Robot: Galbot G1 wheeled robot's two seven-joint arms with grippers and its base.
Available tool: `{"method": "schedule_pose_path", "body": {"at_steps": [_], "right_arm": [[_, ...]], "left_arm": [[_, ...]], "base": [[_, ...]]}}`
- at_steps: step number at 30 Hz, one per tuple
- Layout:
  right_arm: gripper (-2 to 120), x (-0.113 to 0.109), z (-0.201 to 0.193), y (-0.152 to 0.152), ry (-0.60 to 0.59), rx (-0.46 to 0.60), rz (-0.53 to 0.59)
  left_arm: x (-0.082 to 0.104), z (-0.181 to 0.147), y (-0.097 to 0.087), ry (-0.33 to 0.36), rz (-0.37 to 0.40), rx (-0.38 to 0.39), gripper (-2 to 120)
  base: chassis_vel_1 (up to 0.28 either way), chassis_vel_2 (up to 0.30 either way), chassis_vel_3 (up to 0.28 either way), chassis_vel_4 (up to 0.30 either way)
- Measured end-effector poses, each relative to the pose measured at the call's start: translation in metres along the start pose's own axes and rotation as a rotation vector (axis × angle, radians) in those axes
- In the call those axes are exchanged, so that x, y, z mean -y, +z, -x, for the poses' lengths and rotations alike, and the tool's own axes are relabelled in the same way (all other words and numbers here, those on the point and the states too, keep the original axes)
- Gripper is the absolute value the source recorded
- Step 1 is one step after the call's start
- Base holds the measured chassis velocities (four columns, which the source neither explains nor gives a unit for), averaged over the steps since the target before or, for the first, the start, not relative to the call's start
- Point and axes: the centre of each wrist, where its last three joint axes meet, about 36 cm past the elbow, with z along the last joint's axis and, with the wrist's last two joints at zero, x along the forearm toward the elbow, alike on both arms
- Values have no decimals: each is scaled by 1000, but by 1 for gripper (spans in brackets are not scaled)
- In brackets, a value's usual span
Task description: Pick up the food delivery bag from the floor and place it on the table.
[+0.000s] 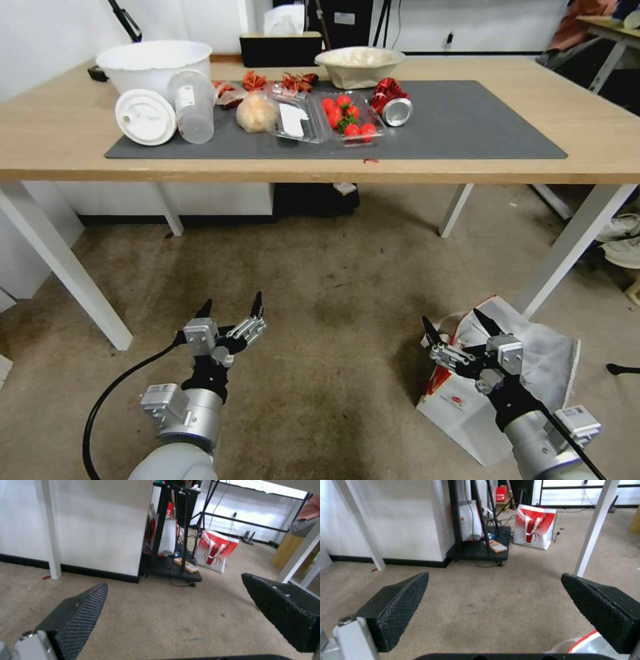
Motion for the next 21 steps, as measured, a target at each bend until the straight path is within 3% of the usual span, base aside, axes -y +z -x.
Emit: {"method": "schedule_pose_path", "body": {"at_steps": [21], "right_arm": [[100, 0, 3, 0, 5, -2, 5]], "left_arm": [[-2, 1, -3, 7, 1, 9, 100]], "base": [[0, 0, 0, 0]]}}
